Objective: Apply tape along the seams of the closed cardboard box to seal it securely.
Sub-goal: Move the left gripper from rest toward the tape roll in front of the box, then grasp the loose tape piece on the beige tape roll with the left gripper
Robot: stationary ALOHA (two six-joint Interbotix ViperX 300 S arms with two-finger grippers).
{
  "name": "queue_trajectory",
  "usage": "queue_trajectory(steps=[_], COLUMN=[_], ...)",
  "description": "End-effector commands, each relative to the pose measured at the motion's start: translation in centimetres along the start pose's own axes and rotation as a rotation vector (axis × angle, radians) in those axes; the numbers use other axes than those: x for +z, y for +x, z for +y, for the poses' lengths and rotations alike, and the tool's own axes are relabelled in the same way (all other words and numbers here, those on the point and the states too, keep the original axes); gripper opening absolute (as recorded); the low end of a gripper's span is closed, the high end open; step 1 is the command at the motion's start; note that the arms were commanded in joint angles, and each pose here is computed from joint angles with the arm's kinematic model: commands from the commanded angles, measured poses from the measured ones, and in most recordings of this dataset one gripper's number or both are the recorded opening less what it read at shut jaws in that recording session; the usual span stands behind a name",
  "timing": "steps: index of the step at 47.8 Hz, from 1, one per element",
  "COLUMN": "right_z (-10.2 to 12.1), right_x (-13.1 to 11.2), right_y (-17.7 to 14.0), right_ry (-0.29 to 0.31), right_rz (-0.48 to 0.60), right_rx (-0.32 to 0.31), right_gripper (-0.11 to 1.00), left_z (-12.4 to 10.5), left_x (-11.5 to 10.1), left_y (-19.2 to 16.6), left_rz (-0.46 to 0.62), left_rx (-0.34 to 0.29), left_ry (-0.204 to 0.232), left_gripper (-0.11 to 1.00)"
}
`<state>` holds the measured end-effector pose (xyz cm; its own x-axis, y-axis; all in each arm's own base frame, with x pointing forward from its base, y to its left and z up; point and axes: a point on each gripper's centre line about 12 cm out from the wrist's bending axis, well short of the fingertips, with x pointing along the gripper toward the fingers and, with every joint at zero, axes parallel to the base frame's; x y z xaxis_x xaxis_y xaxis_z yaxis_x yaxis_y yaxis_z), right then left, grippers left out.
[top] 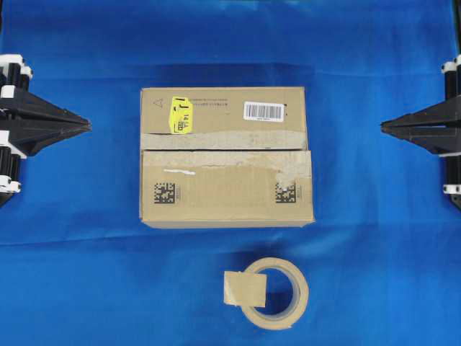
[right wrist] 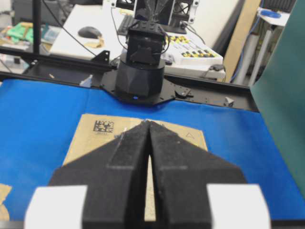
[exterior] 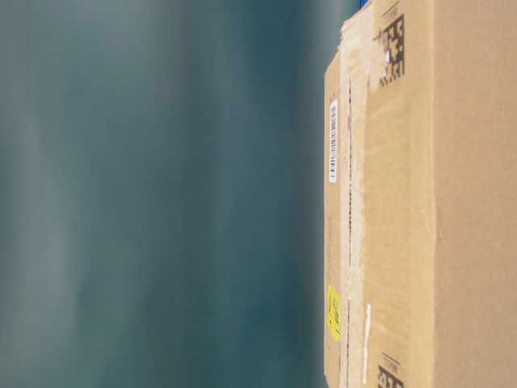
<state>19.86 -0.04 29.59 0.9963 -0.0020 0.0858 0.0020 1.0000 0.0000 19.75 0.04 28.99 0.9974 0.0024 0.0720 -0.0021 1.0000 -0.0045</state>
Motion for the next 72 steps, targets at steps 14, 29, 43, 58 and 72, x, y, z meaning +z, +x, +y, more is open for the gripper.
queue_trajectory(steps=[14, 29, 43, 58, 72], right_z=[-0.2, -0.3, -0.3, -0.2, -0.2], right_x=[1.3, 1.1, 1.5, 1.8, 1.4], right_y=[0.8, 1.1, 1.2, 1.2, 1.4], right_ry=[-0.018, -0.009, -0.038, -0.060, -0.063], right_rz=[-0.031, -0.043, -0.058, -0.064, -0.049], right_rx=[-0.011, -0.014, -0.014, -0.009, -0.009], right_gripper=[0.00, 0.00, 0.00, 0.00, 0.00], left_z=[-2.0, -5.5, -9.9, -12.6, -16.3], left_x=[-0.4, -2.8, -5.8, -11.6, -15.2], left_y=[1.9, 4.6, 7.2, 11.8, 16.2], left_rz=[0.016, 0.033, 0.081, 0.182, 0.129], left_rx=[-0.094, -0.240, -0.427, -0.567, -0.637], left_ry=[0.226, 0.591, 0.868, 1.138, 1.297], left_gripper=[0.00, 0.01, 0.20, 0.67, 0.65])
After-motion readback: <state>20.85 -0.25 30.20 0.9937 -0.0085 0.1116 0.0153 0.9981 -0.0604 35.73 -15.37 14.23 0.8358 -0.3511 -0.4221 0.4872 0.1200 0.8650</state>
